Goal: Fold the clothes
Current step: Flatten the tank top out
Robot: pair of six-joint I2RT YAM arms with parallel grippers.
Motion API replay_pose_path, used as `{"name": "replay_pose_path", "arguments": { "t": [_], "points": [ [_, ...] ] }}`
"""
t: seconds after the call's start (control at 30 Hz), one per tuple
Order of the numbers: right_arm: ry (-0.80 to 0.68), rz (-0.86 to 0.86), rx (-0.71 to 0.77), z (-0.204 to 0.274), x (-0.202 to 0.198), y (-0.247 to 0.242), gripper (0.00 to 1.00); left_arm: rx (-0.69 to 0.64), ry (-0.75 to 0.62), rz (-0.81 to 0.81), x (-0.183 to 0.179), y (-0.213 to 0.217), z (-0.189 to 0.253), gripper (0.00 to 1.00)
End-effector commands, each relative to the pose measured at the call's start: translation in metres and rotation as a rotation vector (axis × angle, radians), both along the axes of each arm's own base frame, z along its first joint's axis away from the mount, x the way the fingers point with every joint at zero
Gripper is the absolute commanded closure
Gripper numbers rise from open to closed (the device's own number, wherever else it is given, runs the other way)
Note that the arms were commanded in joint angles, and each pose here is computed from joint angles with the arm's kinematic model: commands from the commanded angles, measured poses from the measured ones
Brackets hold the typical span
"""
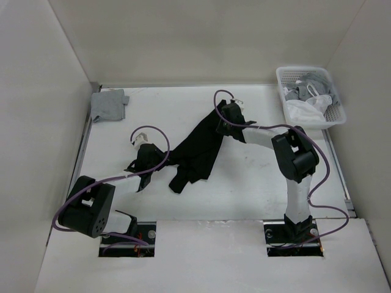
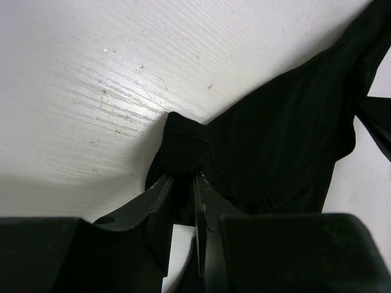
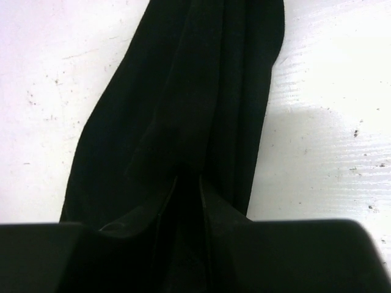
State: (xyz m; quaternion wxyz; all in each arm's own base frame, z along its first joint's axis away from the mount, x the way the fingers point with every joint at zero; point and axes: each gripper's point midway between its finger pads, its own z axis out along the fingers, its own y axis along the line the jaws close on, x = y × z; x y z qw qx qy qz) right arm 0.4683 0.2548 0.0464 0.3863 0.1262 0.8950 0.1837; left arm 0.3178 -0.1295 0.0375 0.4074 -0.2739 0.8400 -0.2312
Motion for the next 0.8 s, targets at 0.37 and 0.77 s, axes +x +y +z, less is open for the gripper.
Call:
{"name": "replay_pose_path", "arguments": {
  "t": [0.37, 0.77],
  "points": [
    [-0.062, -0.036, 0.04, 0.012, 0.028, 0.0, 0.83, -0.026, -0.051, -0.012, 0.008, -0.003, 0.01, 0.85],
    [-0.38, 0.001, 0.11, 0.167, 0.024, -0.01, 0.96, -0.131, -0.27, 0.011, 0.048, -0.015, 0.101, 1.0]
  ]
}}
